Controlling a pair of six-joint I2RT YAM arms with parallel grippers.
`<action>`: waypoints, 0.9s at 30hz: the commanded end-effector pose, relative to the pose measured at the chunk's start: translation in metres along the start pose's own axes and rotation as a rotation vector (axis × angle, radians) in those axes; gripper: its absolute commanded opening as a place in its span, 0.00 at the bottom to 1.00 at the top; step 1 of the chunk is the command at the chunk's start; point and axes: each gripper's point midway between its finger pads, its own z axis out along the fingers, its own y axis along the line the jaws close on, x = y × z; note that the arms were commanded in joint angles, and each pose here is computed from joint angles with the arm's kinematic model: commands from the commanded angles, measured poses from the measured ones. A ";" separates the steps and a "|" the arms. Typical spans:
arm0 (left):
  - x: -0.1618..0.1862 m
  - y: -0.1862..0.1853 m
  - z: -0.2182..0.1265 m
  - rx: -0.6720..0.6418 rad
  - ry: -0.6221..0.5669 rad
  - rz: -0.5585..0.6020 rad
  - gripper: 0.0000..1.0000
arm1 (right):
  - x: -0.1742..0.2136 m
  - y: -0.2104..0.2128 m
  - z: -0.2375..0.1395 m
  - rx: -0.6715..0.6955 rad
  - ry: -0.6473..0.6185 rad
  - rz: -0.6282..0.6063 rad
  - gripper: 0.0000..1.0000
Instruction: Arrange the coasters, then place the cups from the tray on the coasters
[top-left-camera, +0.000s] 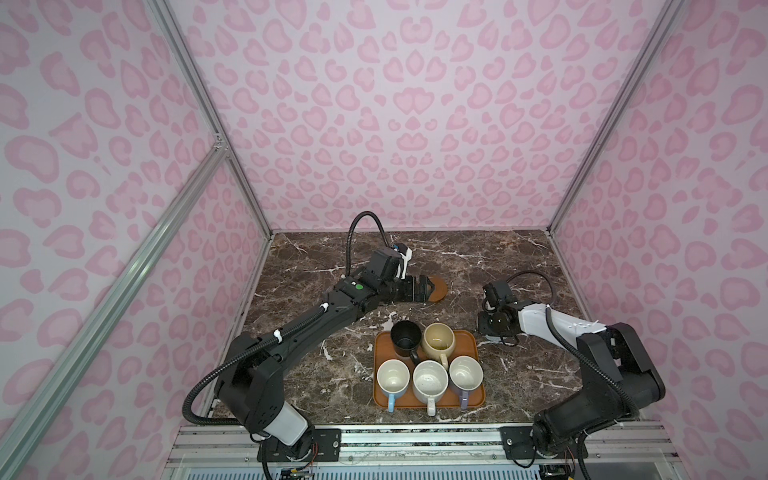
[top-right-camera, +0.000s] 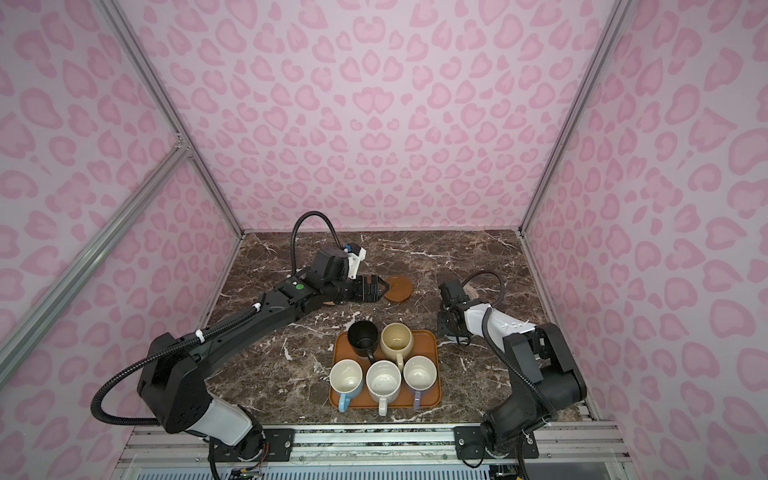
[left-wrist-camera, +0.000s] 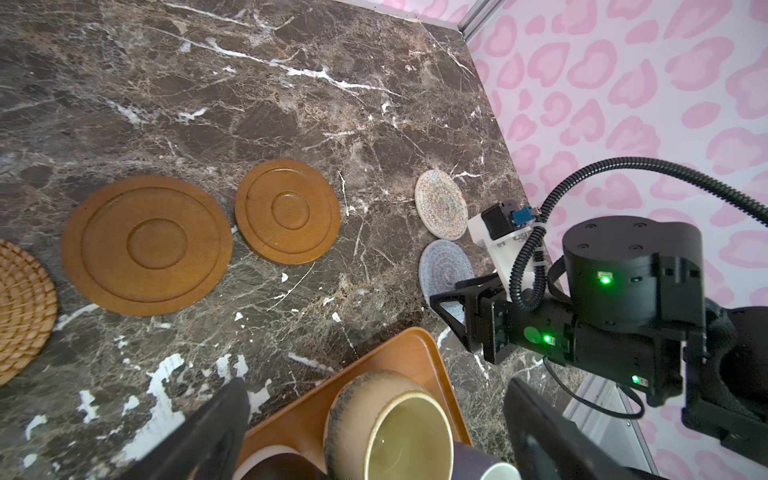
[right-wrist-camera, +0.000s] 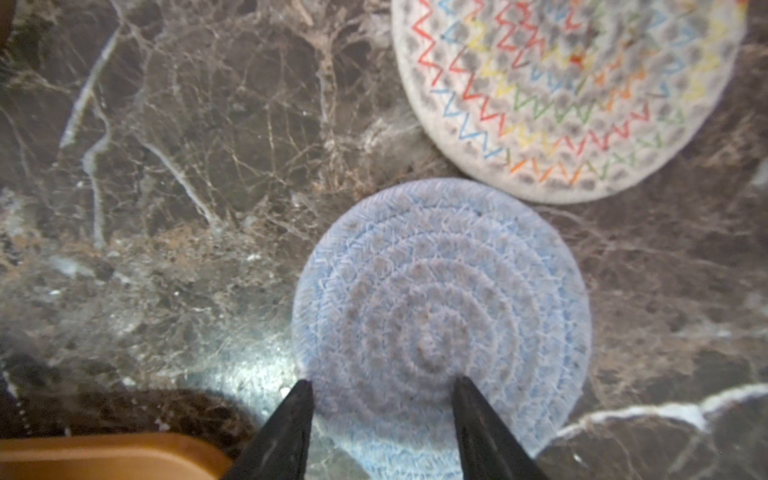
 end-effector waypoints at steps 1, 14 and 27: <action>-0.004 0.000 0.000 -0.007 -0.005 0.015 0.97 | 0.010 0.015 0.005 -0.057 0.053 -0.010 0.54; -0.004 0.004 0.006 -0.025 0.002 0.015 0.97 | -0.019 0.052 0.023 -0.097 0.070 -0.048 0.52; -0.007 0.009 0.010 -0.046 -0.005 0.017 0.97 | -0.054 0.054 0.046 -0.036 0.089 -0.029 0.52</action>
